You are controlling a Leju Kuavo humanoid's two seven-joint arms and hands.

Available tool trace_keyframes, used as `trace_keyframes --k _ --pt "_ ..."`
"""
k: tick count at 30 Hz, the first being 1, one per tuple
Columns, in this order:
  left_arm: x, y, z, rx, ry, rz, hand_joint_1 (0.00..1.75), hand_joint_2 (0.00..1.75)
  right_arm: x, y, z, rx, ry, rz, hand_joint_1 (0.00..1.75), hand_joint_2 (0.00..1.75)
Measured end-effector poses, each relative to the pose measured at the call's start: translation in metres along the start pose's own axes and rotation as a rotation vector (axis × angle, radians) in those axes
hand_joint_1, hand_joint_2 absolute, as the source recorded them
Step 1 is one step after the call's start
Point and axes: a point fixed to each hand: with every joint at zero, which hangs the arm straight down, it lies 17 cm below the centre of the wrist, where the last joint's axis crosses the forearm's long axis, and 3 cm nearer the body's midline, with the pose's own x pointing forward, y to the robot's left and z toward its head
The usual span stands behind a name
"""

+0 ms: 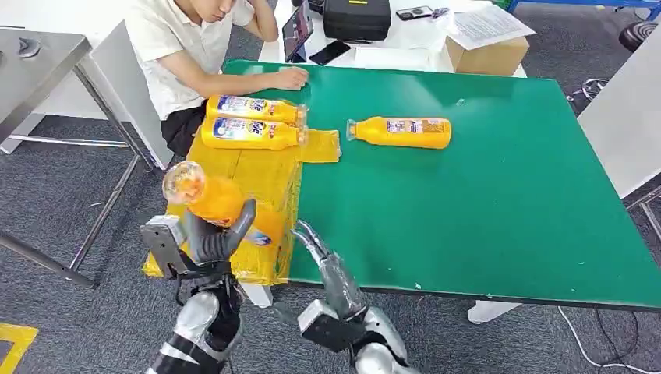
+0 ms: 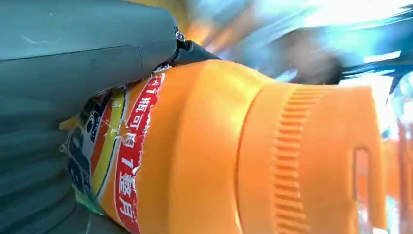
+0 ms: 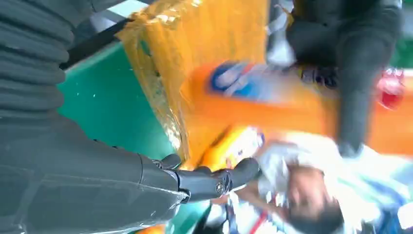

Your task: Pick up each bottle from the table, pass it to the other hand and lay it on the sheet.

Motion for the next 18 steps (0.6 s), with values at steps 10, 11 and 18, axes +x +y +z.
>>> trace_keyframes --k 10,11,18 --pt "-0.006 -0.008 -0.023 -0.176 -0.271 -0.755 1.54 1.75 0.053 -0.062 -0.009 -0.370 -0.120 0.032 0.00 1.75" --pt "-0.010 -0.011 -0.026 -0.193 -0.267 -0.784 1.48 1.75 0.057 -0.068 -0.011 -0.388 -0.130 0.030 0.00 1.75" --pt "-0.081 -0.039 -0.032 -0.464 -0.089 -1.022 1.54 1.75 0.073 -0.092 -0.016 -0.466 -0.157 -0.026 0.00 0.00"
